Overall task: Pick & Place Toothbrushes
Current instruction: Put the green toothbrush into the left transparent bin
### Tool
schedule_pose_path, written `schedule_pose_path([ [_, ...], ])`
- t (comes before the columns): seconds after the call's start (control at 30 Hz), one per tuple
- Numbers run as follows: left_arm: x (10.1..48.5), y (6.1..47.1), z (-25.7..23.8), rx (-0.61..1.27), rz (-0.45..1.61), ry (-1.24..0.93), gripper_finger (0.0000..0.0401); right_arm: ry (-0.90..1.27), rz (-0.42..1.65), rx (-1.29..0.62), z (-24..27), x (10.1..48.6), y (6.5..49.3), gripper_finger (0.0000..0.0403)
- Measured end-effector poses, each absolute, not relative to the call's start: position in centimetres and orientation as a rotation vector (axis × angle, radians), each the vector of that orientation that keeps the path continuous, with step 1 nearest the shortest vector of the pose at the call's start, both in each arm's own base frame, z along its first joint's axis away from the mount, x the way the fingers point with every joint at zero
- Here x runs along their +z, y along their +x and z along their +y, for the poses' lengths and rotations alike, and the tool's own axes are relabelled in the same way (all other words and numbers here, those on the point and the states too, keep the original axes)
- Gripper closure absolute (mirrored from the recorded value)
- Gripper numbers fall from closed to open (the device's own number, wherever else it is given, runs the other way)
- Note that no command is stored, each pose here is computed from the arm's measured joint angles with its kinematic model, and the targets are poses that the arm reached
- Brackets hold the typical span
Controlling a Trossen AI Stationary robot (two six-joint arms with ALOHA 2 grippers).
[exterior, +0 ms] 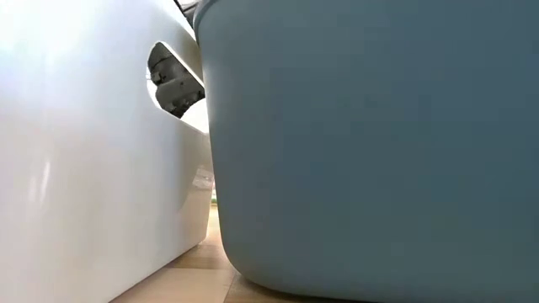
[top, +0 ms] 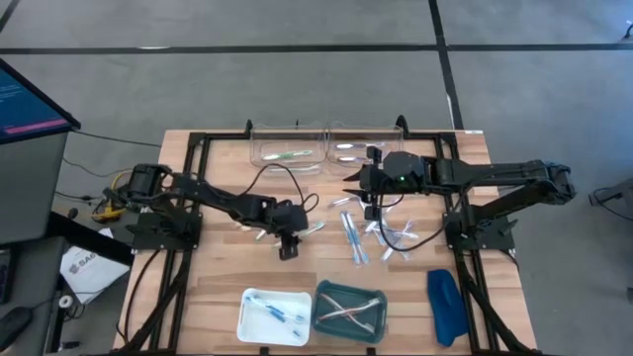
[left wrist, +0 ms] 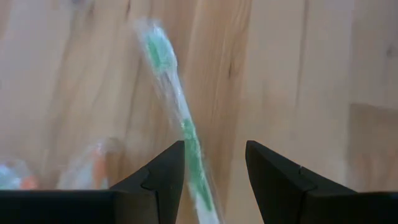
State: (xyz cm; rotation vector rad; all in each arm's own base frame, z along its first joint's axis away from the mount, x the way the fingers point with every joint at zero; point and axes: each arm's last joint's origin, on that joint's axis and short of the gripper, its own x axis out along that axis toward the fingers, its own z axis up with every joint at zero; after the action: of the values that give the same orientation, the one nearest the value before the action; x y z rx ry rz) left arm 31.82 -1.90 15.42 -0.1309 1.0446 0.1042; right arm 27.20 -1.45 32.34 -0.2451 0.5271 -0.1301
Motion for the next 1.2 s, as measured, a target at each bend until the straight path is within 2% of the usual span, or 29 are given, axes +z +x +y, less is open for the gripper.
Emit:
schedule_pose_path([
  [0.17,13.0,32.5,-1.7,0.102,1.139,-0.139,0.0238,-0.245,0.527,-0.13,-1.4,32.4,27.2,0.029],
  [0.37,12.7,33.4,-0.8,0.104,1.183,-0.178,0.0249,-0.245,0.528,-0.127,-1.4,32.3,27.2,0.029],
  [0.47,13.1,33.3,-0.6,0.115,1.216,-0.158,0.0296,-0.241,0.54,-0.126,-1.3,32.2,27.1,0.029],
  [0.57,13.7,33.2,-0.5,0.126,1.268,-0.102,0.0376,-0.236,0.569,-0.124,-1.3,32.0,27.0,0.029],
  [0.73,17.7,33.0,-1.3,0.146,1.214,-0.015,0.0393,-0.22,0.626,-0.106,-0.8,31.5,26.7,0.029],
  [0.87,22.7,31.6,-2.6,0.2,1.028,0.101,0.0394,-0.2,0.666,-0.087,-0.1,31.2,26.4,0.029],
  [0.97,25.7,30.3,-2.3,0.332,0.898,0.223,0.0394,-0.183,0.68,-0.07,0.5,31.0,26.3,0.029],
  [1.03,27.3,29.9,-1.1,0.356,0.839,0.317,0.0394,-0.177,0.679,-0.055,1.1,31.0,26.3,0.029],
  [1.1,28.5,29.5,0.8,0.304,0.812,0.386,0.0394,-0.178,0.676,-0.038,1.6,31.0,26.3,0.029],
  [1.2,29.7,28.8,5.3,0.237,0.801,0.379,0.0394,-0.173,0.673,-0.009,2.6,31.0,26.2,0.029],
])
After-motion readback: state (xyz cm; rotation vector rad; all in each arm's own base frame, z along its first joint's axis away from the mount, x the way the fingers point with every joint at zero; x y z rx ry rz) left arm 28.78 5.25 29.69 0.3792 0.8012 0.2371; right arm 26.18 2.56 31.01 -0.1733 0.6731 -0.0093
